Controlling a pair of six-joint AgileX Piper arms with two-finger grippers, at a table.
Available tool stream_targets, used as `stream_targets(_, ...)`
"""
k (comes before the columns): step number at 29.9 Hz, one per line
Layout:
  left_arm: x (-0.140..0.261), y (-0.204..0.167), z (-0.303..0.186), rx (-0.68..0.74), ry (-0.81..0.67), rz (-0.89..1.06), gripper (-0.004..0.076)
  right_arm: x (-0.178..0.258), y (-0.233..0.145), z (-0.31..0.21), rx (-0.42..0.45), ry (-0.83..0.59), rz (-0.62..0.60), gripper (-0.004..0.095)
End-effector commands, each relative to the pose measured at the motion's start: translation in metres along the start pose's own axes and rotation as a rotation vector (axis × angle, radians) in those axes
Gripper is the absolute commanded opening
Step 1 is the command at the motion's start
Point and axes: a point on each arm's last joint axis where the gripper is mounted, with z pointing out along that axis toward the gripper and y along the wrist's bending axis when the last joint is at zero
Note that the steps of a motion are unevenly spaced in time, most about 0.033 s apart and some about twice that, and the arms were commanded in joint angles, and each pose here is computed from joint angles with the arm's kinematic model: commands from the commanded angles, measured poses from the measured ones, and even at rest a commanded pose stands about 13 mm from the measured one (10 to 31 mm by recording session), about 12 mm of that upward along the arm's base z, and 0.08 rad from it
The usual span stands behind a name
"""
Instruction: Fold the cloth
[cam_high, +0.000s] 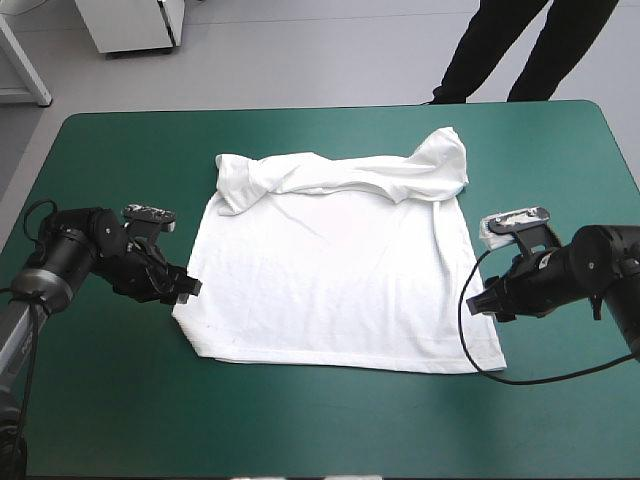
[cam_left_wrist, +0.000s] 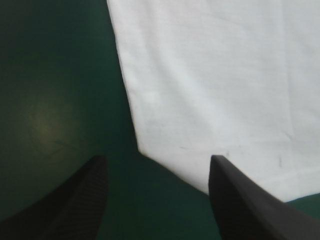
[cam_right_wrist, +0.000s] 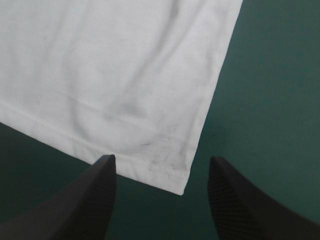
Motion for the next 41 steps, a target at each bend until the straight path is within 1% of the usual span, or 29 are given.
stream_targets(1, -0.001, -0.001, -0.007, -0.014, -0.068, -0.009, 0.0438, 0.003, 0.003, -0.008, 0.024, -0.056, -0.003, 0.0514)
stream_targets(6, -0.003, 0.002, 0.018, 0.005, 0.008, -0.022, 0.0438, 0.005, 0.002, -0.011, 0.043, -0.062, 0.005, 0.0514)
stream_targets(11, -0.007, 0.004, 0.040, 0.037, 0.065, -0.037, 0.0437, 0.005, 0.002, -0.011, 0.044, -0.065, 0.005, 0.0514)
stream_targets(16, -0.009, 0.003, 0.049, 0.075, 0.086, -0.036, 0.0409, 0.006, 0.003, -0.011, 0.042, -0.056, 0.007, 0.0513)
stream_targets(18, -0.009, 0.002, 0.050, 0.079, 0.089, -0.037, 0.0377, 0.007, 0.002, -0.011, 0.045, -0.046, 0.011, 0.0513)
stream_targets(20, -0.010, 0.003, 0.052, 0.081, 0.094, -0.031, 0.0328, 0.007, 0.000, -0.011, 0.068, -0.036, 0.007, 0.0513)
stream_targets(24, -0.010, 0.003, 0.058, 0.088, 0.116, -0.024, 0.0177, 0.011, -0.005, -0.011, 0.128, -0.003, 0.024, 0.0514)
stream_targets(27, -0.010, 0.003, 0.061, 0.094, 0.123, -0.027, 0.0054, 0.016, -0.005, -0.005, 0.124, 0.029, 0.027, 0.0514)
stream_targets(29, -0.010, 0.003, 0.061, 0.096, 0.122, -0.018, -0.0006, 0.020, -0.006, 0.001, 0.122, 0.049, 0.028, 0.0513)
stream_targets(30, -0.010, 0.003, 0.061, 0.096, 0.120, -0.004, -0.0021, 0.023, -0.006, 0.006, 0.123, 0.063, 0.030, 0.0514)
stream_targets(34, -0.010, 0.003, 0.061, 0.097, 0.123, -0.007, -0.0022, 0.035, -0.008, 0.021, 0.135, 0.110, 0.034, 0.0514)
stream_targets(41, -0.011, 0.001, 0.060, 0.116, 0.115, -0.005, -0.0022, 0.035, -0.010, 0.037, 0.116, 0.146, 0.045, 0.0513)
